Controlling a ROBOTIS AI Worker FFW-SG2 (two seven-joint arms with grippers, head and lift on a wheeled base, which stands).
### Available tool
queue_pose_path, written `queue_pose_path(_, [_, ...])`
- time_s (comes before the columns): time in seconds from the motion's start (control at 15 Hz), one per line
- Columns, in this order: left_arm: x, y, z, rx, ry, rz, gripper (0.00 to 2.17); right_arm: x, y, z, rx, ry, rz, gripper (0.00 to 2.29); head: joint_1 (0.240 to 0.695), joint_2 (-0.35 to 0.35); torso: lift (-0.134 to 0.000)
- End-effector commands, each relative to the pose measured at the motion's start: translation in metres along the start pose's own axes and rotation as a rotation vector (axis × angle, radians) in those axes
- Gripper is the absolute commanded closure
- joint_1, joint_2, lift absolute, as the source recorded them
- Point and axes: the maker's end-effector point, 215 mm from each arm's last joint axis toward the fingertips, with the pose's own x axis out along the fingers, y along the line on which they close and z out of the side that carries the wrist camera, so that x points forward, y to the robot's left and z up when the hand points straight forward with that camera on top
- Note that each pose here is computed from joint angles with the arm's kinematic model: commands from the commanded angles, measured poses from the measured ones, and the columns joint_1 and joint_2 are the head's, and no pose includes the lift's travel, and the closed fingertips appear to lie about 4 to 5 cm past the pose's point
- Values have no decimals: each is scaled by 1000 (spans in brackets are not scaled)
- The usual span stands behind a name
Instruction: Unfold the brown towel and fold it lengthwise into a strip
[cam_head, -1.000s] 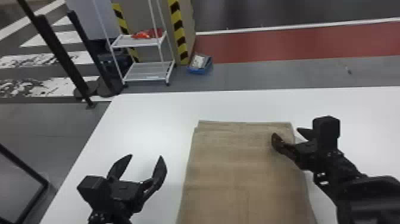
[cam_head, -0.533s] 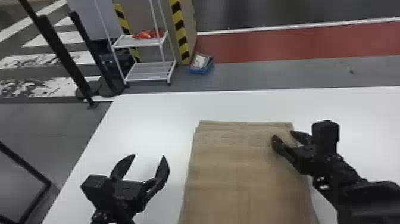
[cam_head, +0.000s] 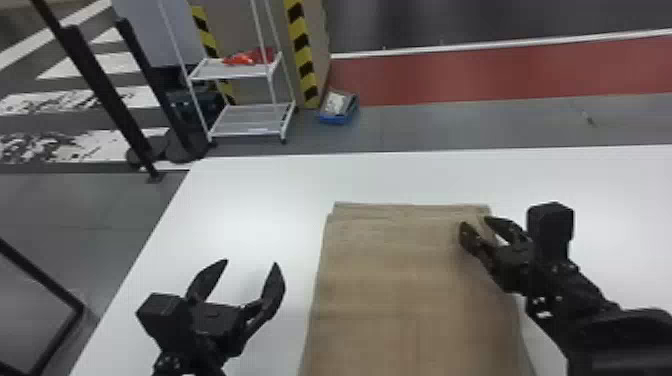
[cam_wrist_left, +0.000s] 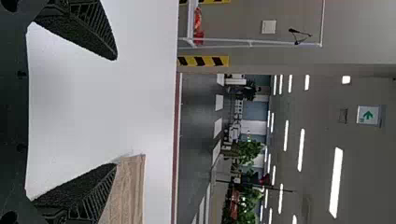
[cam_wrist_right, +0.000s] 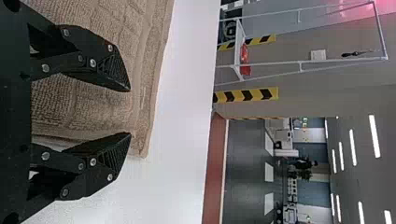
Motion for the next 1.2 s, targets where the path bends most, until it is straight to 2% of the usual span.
queue_pose_path(0.0, [0, 1, -2, 1, 4, 0, 53, 0, 1, 1, -1, -2, 1, 650, 695, 212, -121])
queue_pose_path(0.07, [0, 1, -3, -1, 5, 0, 53, 0, 1, 0, 0, 1, 1, 657, 695, 213, -121])
queue_pose_path(0.2, [0, 1, -2, 1, 5, -1, 53, 0, 0, 0, 1, 3, 1, 1264, 695, 214, -121])
queue_pose_path(0.47, [0, 2, -4, 2, 8, -1, 53, -3, -2, -8, 8, 19, -1, 1625, 695, 214, -121])
queue_pose_path(0.67, [1, 3, -3, 2, 6, 0, 53, -22, 12, 21, 3, -51, 11, 1625, 695, 213, -121])
queue_pose_path(0.87, [2, 20, 7, 3, -13, 28, 53, -56, 56, 67, -24, -150, 67, 1625, 695, 228, -121])
queue_pose_path(1.0, [0, 34, 12, -1, -23, 48, 53, -69, 82, 68, -40, -149, 101, 1625, 695, 256, -121])
queue_pose_path(1.13, [-2, 48, 14, -10, -27, 71, 53, -86, 137, 63, -110, -144, 185, 1625, 695, 314, -121])
